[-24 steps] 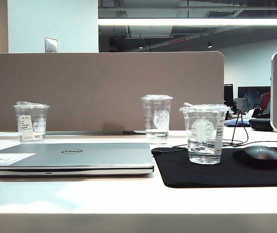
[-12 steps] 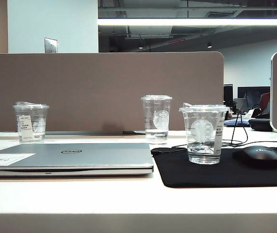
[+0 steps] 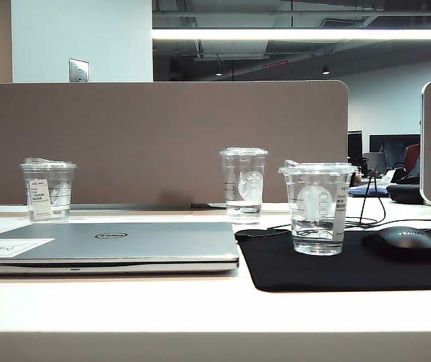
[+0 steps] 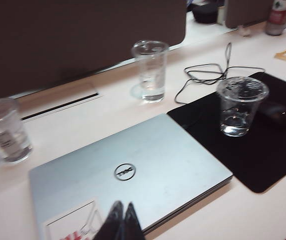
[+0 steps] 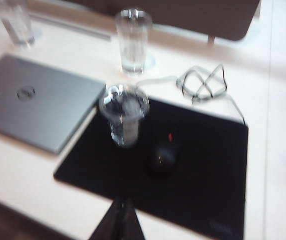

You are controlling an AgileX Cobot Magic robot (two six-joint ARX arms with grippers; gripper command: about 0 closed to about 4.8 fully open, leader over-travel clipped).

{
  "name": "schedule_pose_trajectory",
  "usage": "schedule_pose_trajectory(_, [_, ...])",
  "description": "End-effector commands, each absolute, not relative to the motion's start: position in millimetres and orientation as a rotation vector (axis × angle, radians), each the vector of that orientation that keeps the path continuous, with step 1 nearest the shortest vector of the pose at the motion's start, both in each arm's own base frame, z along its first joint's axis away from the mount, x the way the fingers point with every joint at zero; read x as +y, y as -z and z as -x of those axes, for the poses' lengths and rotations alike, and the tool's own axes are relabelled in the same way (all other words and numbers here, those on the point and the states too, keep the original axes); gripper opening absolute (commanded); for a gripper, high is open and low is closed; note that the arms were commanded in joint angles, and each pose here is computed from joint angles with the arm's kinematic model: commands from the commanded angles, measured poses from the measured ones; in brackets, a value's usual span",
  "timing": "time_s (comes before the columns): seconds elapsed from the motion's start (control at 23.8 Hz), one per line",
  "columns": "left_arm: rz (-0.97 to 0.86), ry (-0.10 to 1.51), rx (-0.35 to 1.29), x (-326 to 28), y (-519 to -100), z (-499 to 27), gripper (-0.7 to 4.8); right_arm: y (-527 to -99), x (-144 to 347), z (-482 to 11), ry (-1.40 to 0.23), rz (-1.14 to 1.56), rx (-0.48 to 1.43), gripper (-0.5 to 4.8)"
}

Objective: Pick up the coffee cup on the middle and place it on the right side of the laptop.

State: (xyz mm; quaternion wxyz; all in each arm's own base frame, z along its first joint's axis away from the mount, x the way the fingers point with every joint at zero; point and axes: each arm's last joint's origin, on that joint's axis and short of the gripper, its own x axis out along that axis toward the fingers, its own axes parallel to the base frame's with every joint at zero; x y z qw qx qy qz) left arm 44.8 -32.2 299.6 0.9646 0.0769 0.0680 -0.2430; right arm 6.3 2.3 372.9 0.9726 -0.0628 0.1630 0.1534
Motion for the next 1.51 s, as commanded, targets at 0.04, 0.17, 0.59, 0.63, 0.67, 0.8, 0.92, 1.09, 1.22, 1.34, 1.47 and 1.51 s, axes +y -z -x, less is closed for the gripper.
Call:
schedule_pose_trajectory(0.04, [-0.027,0.564,-0.043,-39,-279,-49,-0.06,-355,4,-9,-0.338,0.097,0.177,-0.06])
schedule_pose_trajectory(0.17, [0.034,0.525,-0.022,-48,-246,-60,-0.06,-325,6,-17,-0.322,-0.007,0.046,-0.06])
schedule_pose_trajectory(0.59, [0.023,0.490,0.061,-63,-176,-77,-0.06,-267,18,-58,-0.314,-0.033,0.032,-0.05])
schedule_pose_trajectory(0.63, [0.018,0.490,0.064,-64,-171,-77,-0.06,-264,18,-60,-0.314,-0.034,0.023,-0.06])
schedule_pose_trajectory(0.67, [0.013,0.485,0.071,-64,-165,-78,-0.06,-260,19,-63,-0.313,-0.033,0.030,-0.06])
schedule_pose_trajectory(0.8, [-0.006,0.419,0.100,-62,-157,-80,-0.06,-248,21,-67,-0.315,-0.027,0.064,-0.06])
schedule_pose_trajectory(0.92, [0.008,0.333,0.080,-55,-159,-85,-0.06,-230,23,-75,-0.315,-0.014,0.089,-0.06])
schedule_pose_trajectory(1.09, [0.028,0.180,0.070,-38,-160,-94,-0.06,-203,26,-87,-0.303,-0.017,0.067,-0.06])
schedule_pose_trajectory(1.22, [0.079,0.079,0.068,-25,-160,-99,-0.06,-187,26,-93,-0.272,0.000,0.062,-0.06])
schedule_pose_trajectory(1.34, [0.108,0.062,0.070,-14,-160,-102,-0.06,-169,24,-98,-0.185,0.048,0.053,-0.05])
schedule_pose_trajectory(1.47, [0.093,0.016,0.095,-11,-157,-102,-0.06,-157,20,-100,-0.134,0.069,0.084,-0.06])
schedule_pose_trajectory(1.51, [0.086,-0.039,0.117,-10,-155,-101,-0.06,-155,17,-101,-0.108,0.073,0.107,-0.05])
